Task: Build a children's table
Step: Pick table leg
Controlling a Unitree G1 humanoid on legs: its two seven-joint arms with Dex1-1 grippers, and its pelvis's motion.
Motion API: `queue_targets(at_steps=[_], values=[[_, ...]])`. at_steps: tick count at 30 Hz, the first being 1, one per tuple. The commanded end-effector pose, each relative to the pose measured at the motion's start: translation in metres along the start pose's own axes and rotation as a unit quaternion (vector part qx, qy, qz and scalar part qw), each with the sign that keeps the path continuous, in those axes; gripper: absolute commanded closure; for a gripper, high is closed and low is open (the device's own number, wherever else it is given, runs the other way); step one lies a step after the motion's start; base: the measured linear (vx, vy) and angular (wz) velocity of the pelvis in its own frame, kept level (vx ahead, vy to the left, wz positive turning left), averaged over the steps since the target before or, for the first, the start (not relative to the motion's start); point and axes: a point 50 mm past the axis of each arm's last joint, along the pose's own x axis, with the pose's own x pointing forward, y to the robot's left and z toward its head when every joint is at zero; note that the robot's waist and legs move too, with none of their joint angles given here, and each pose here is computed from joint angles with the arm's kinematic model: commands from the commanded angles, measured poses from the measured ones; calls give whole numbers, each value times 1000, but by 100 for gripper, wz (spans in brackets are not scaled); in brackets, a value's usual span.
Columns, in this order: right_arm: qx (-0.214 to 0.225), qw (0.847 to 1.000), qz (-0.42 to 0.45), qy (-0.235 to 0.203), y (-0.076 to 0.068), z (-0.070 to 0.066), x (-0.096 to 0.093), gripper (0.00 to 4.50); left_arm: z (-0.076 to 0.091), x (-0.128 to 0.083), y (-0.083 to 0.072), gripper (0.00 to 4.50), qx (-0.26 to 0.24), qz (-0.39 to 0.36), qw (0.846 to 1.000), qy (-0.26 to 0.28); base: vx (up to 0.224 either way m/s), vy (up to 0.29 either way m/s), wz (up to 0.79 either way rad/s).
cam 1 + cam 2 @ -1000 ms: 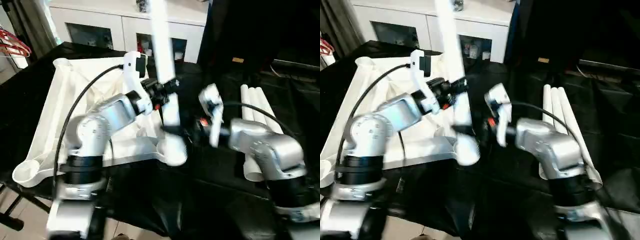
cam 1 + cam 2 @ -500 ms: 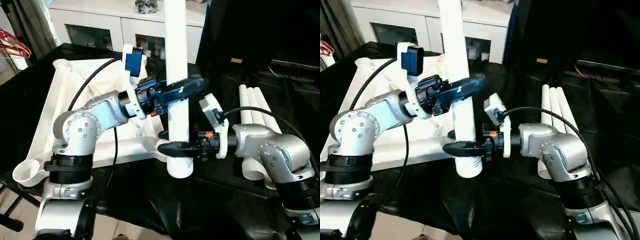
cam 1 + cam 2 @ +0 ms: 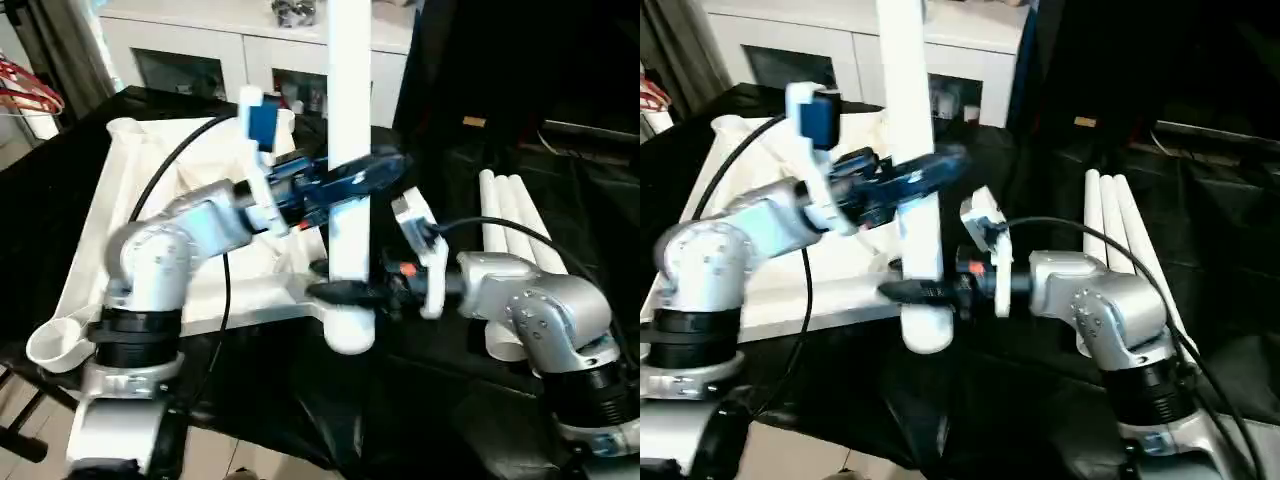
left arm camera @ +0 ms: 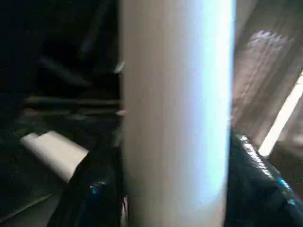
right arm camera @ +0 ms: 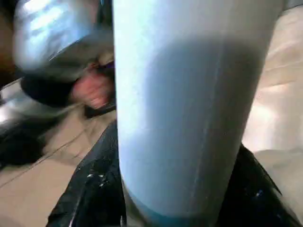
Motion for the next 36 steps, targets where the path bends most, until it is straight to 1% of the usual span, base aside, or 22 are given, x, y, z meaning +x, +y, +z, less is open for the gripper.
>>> queue_targets(at_steps=[1, 2, 3, 4, 5, 6, 7, 8, 11, 13, 14, 17, 18, 20, 21, 22, 24, 25, 30, 34, 35, 36], values=[[-20, 999, -34, -23, -1, 8, 1, 259, -7, 6, 14, 153, 11, 120, 993, 11, 0, 0, 0], [-24, 998, -43, -29, -1, 9, 2, 259, -9, 7, 17, 149, 7, 150, 989, 8, 0, 0, 0], [-24, 998, -43, -29, -1, 9, 2, 260, -9, 7, 17, 148, 7, 150, 989, 8, 0, 0, 0], [-24, 997, -63, -37, -3, 10, 5, 260, -11, 7, 21, 148, 7, 199, 980, 4, 0, 0, 0], [-26, 996, -72, -40, -3, 10, 7, 260, -12, 7, 23, 148, 14, 224, 975, 2, 0, 0, 0], [-26, 996, -72, -40, -3, 10, 7, 260, -12, 7, 23, 148, 14, 224, 975, 2, 0, 0, 0], [-26, 995, -81, -43, -4, 10, 9, 260, -11, 8, 23, 148, 21, 249, 968, -8, 0, 0, 0], [-27, 995, -89, -45, -4, 10, 12, 260, -8, 8, 25, 165, 27, 279, 959, -27, 0, 0, 0], [-26, 994, -94, -46, -4, 10, 14, 260, -5, 8, 26, 188, 28, 296, 954, -48, 0, 0, 0], [-27, 994, -95, -44, -4, 10, 15, 260, -2, 9, 25, 202, 26, 289, 955, -56, 0, 0, 0], [-28, 994, -95, -42, -4, 10, 15, 260, -2, 9, 25, 225, 27, 286, 956, -56, 0, 0, 0], [-29, 994, -96, -41, -4, 10, 15, 260, -2, 10, 20, 234, 29, 267, 962, -54, 0, 0, 0], [-29, 994, -96, -41, -4, 10, 15, 260, -2, 10, 20, 253, 29, 267, 962, -54, 0, 0, 0], [-33, 994, -96, -41, -4, 10, 15, 260, -3, 11, 16, 255, 31, 248, 967, -49, 0, 0, 0], [-33, 994, -96, -40, -4, 10, 15, 225, -3, 11, 16, 258, 31, 246, 967, -49, 0, 0, 0], [-40, 994, -98, -37, -5, 10, 14, 225, -3, 12, 13, 258, 36, 231, 971, -43, 0, 0, 0], [-39, 994, -95, -34, -5, 10, 13, 204, -4, 13, 12, 260, 41, 223, 973, -37, 0, 0, 0], [-39, 994, -95, -34, -5, 10, 13, 185, -4, 13, 12, 262, 41, 223, 973, -37, 0, 0, 0], [-48, 993, -109, -18, -10, 10, 7, 147, -4, 15, 10, 262, 57, 219, 974, -28, 0, 0, 0], [-43, 992, -119, -3, -12, 8, 9, 144, -5, 17, 9, 262, 64, 220, 973, -25, 0, 0, 0], [-41, 992, -122, 1, -13, 7, 9, 175, -5, 18, 8, 262, 65, 219, 973, -25, 0, 0, 0], [-34, 991, -129, 6, -14, 6, 10, 181, -5, 18, 8, 262, 65, 218, 974, -24, 0, 0, 0]])
